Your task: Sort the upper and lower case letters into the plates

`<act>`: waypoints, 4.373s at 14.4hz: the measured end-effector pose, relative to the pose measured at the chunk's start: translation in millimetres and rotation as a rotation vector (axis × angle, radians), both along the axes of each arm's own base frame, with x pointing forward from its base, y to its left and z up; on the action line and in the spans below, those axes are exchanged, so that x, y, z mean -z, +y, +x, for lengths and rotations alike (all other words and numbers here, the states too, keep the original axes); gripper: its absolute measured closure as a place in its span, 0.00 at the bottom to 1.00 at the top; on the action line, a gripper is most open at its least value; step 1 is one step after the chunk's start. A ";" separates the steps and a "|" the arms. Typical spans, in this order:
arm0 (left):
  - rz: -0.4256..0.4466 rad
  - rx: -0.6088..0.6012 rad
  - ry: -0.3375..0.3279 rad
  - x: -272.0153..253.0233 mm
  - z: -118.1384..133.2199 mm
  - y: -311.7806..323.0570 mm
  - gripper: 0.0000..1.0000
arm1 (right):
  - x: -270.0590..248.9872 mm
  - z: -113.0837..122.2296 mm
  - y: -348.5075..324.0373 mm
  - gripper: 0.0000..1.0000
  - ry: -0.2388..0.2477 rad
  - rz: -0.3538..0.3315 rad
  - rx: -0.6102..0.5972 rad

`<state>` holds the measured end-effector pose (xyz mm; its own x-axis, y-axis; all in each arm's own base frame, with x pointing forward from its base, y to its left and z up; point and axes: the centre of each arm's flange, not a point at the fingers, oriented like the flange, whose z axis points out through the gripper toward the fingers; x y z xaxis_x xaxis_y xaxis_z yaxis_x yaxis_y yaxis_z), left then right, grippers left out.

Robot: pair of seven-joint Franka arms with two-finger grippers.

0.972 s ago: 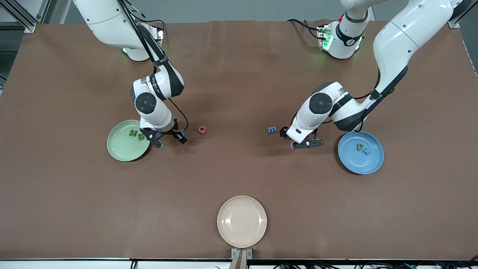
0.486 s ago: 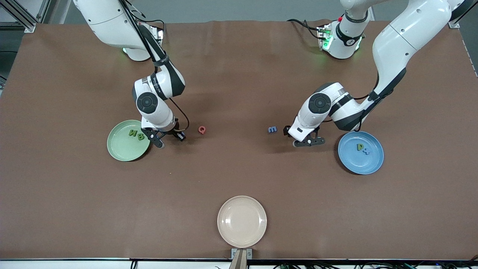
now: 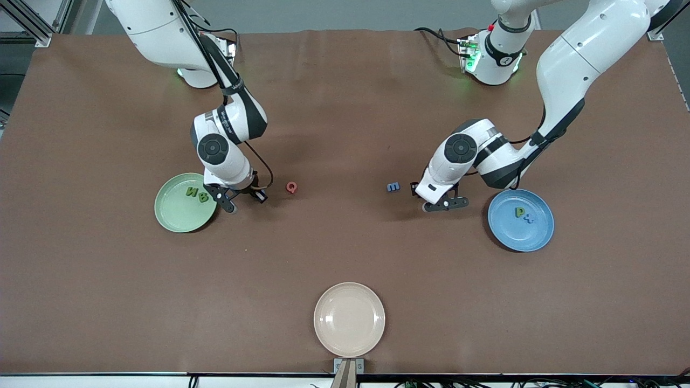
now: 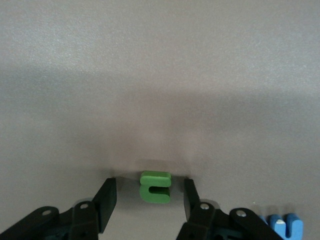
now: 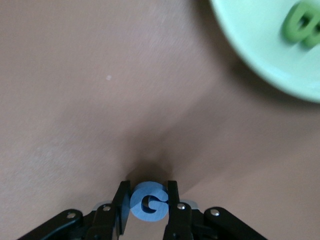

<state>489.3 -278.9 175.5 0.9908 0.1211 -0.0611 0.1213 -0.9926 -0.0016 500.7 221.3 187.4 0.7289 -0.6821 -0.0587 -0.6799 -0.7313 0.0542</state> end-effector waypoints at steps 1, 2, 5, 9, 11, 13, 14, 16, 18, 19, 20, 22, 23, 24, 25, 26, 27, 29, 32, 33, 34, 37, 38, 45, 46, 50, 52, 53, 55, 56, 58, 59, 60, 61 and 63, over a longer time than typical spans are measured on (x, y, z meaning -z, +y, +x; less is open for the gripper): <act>0.000 0.000 0.000 0.2 0.0 0.0 0.46 | -10.8 7.9 -17.4 0.66 0.016 0.001 -0.024; -0.001 0.000 0.000 0.2 0.0 -0.1 0.53 | -24.5 17.7 -42.1 0.66 0.023 0.008 -0.051; -0.006 -0.002 -0.005 -1.1 1.4 -0.7 0.68 | -58.8 37.9 -124.2 0.66 0.027 0.040 -0.140; -0.008 -0.005 -0.010 -2.5 3.9 -0.1 0.73 | -59.3 40.9 -209.7 0.66 0.030 0.039 -0.253; -0.011 -0.013 -0.026 -7.6 12.5 3.5 0.73 | -51.4 35.8 -231.5 0.66 0.009 0.007 -0.276; -0.004 -0.004 -0.054 -18.8 27.9 15.4 0.73 | -39.8 27.9 -237.3 0.66 -0.015 -0.003 -0.286; 0.006 0.009 -0.067 -26.2 38.3 28.5 0.73 | -34.1 24.7 -238.0 0.66 -0.025 -0.005 -0.289; 0.024 0.044 -0.080 -39.7 57.6 62.1 0.73 | -21.0 19.1 -237.6 0.66 -0.043 -0.009 -0.292; 0.031 0.077 -0.080 -50.7 72.8 99.6 0.73 | -11.1 15.9 -237.3 0.66 -0.035 -0.009 -0.294; 0.032 0.098 -0.077 -54.3 79.3 120.3 0.73 | -8.9 15.4 -237.8 0.61 -0.031 -0.008 -0.293; 0.031 0.119 -0.076 -56.1 85.0 141.0 0.73 | -8.7 15.2 -239.0 0.53 -0.030 -0.008 -0.291; 0.031 0.159 -0.075 -56.8 93.2 177.0 0.73 | -8.6 14.3 -241.2 0.33 -0.013 -0.005 -0.286; 0.031 0.176 -0.075 -56.6 95.6 190.3 0.73 | -9.6 14.1 -240.7 0.24 0.004 -0.002 -0.286; 0.031 0.189 -0.073 -55.9 97.4 200.1 0.73 | -12.7 15.0 -238.6 0.15 0.019 0.001 -0.282; 0.032 0.198 -0.072 -54.6 99.6 208.5 0.73 | -18.0 17.2 -233.8 0.04 0.027 0.003 -0.270; 0.036 0.208 -0.069 -52.3 102.1 216.4 0.73 | -24.7 19.6 -223.1 0.00 0.027 0.001 -0.247; 0.038 0.218 -0.067 -49.8 105.0 224.1 0.73 | -31.2 21.3 -204.4 0.00 0.020 -0.004 -0.217; 0.036 0.231 -0.062 -43.5 111.0 237.8 0.73 | -41.5 20.3 -146.7 0.00 -0.001 -0.015 -0.164; 0.032 0.251 -0.051 -31.8 116.8 252.9 0.73 | -50.7 5.9 -48.8 0.00 -0.030 -0.024 -0.128; 0.032 0.259 -0.049 -28.3 118.0 256.3 0.73 | -52.9 -0.4 -24.4 0.00 -0.036 -0.020 -0.131; 0.032 0.265 -0.046 -24.6 118.7 258.6 0.73 | -54.9 -5.7 -4.2 0.00 -0.039 -0.008 -0.127; 0.024 0.272 -0.036 -16.0 118.2 260.8 0.73 | -53.3 -14.3 45.0 0.00 -0.034 0.034 -0.150; 0.023 0.273 -0.035 -15.4 118.2 260.5 0.72 | -47.9 -16.3 61.1 0.00 -0.030 0.037 -0.171; 0.041 0.292 0.002 -39.3 118.2 231.3 0.13 | -14.5 -17.5 118.5 0.02 -0.024 0.030 -0.250; 0.052 0.281 0.015 -50.7 115.6 215.6 0.04 | -12.2 -17.9 120.3 0.02 -0.029 0.032 -0.253; 0.057 0.161 0.010 -97.0 96.5 133.9 0.00 | -2.9 -21.8 125.9 0.07 -0.036 0.033 -0.261; 0.045 0.090 -0.005 -109.8 78.3 82.9 0.00 | 3.2 -23.4 125.5 0.11 -0.031 0.029 -0.258; 0.045 0.052 -0.009 -111.4 66.0 53.1 0.00 | 5.3 -24.0 124.7 0.17 -0.028 0.026 -0.252; 0.050 -0.010 -0.015 -110.9 37.0 -8.3 0.00 | 6.5 -24.2 123.8 0.22 -0.026 0.024 -0.245; 0.050 -0.027 -0.019 -110.6 24.0 -31.8 0.00 | 6.6 -24.3 123.7 0.29 -0.026 0.024 -0.243; 0.042 -0.041 -0.026 -107.8 5.5 -63.1 0.00 | 6.7 -24.3 123.7 0.33 -0.026 0.023 -0.229; 0.038 -0.042 -0.026 -102.6 0.0 -72.4 0.00 | 6.8 -24.4 123.6 0.38 -0.026 0.022 -0.219; 0.031 -0.046 -0.027 -93.5 -3.4 -79.6 0.00 | 7.2 -24.8 123.6 0.39 -0.025 0.021 -0.213; 0.025 -0.057 -0.028 -81.9 -6.0 -85.6 0.00 | 8.0 -26.0 123.8 0.43 -0.023 0.020 -0.212; 0.020 -0.073 -0.030 -55.2 -12.7 -97.3 0.00 | 9.9 -29.2 125.1 0.49 -0.019 0.017 -0.215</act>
